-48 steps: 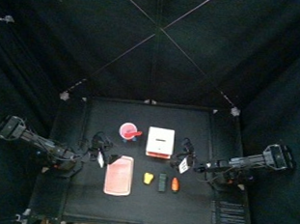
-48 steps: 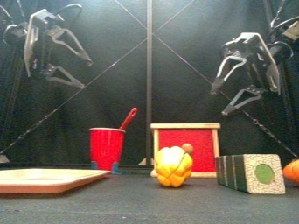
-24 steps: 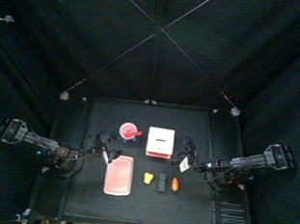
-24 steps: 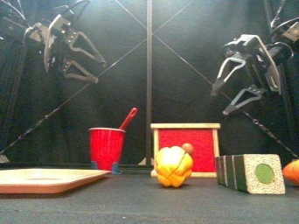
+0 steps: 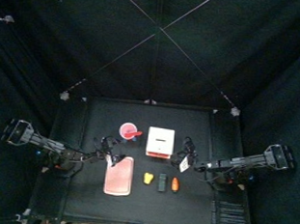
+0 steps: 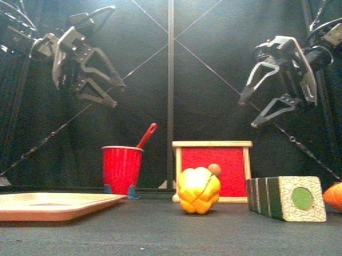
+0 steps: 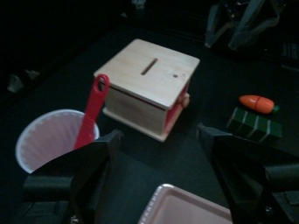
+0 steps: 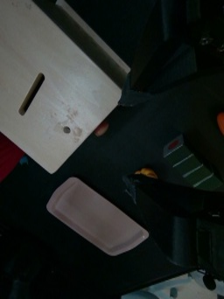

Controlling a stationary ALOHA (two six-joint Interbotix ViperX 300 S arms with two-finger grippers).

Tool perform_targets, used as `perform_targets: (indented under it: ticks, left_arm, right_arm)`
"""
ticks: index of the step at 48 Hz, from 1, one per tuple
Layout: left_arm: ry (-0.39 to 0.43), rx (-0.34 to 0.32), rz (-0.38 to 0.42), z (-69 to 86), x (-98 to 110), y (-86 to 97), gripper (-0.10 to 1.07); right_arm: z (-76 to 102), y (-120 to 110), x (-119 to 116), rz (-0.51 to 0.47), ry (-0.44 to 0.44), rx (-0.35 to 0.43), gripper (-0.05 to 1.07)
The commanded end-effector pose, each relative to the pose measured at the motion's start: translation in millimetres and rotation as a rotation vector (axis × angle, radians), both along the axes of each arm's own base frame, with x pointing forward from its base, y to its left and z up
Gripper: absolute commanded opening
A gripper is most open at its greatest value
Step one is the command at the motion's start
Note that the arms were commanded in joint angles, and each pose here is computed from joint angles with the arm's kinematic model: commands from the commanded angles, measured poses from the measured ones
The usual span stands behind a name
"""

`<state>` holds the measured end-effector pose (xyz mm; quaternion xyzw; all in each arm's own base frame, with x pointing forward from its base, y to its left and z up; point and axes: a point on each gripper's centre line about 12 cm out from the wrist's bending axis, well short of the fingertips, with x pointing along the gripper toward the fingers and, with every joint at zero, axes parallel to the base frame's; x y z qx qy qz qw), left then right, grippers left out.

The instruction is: Grab squash

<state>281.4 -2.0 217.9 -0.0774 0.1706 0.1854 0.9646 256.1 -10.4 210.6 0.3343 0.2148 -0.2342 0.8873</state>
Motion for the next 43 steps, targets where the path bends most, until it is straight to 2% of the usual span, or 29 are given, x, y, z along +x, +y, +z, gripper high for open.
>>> perform_targets:
  ticks: [1,6,10,13,20,29,33,43]
  left_arm:
    - [-0.004,-0.069,-0.021,6.1,11.8,-17.6,1.02]
    - [0.014,-0.165,0.004,6.0,22.7,-31.6,1.02]
    - [0.03,-0.277,0.079,6.9,31.4,-34.4,1.02]
    - [0.052,-0.312,0.12,5.1,36.3,-35.6,1.02]
    - [0.134,-0.275,0.167,-1.6,51.9,-45.9,1.02]
    - [0.272,-0.195,0.27,-16.1,82.4,-70.7,1.02]
    - [0.309,-0.192,0.275,-25.1,96.5,-84.9,1.02]
    - [0.333,-0.211,0.267,-46.7,130.6,-117.3,1.02]
  right_arm:
    - [10.6,0.5,0.9,0.005,-0.035,-0.005,0.95]
    - [11.7,0.1,-4.4,0.007,-0.046,-0.005,0.95]
    - [10.0,-0.6,-10.0,0.004,-0.048,0.001,0.95]
    - [7.7,-0.8,-14.7,0.003,-0.047,0.007,0.95]
    - [6.1,-2.0,-25.1,-0.004,-0.059,0.022,0.95]
    - [0.4,-2.4,-33.3,-0.017,-0.055,0.05,0.95]
    - [-0.3,-2.4,-33.7,-0.017,-0.052,0.052,0.95]
    - [-0.4,-2.5,-34.0,-0.015,-0.052,0.048,0.95]
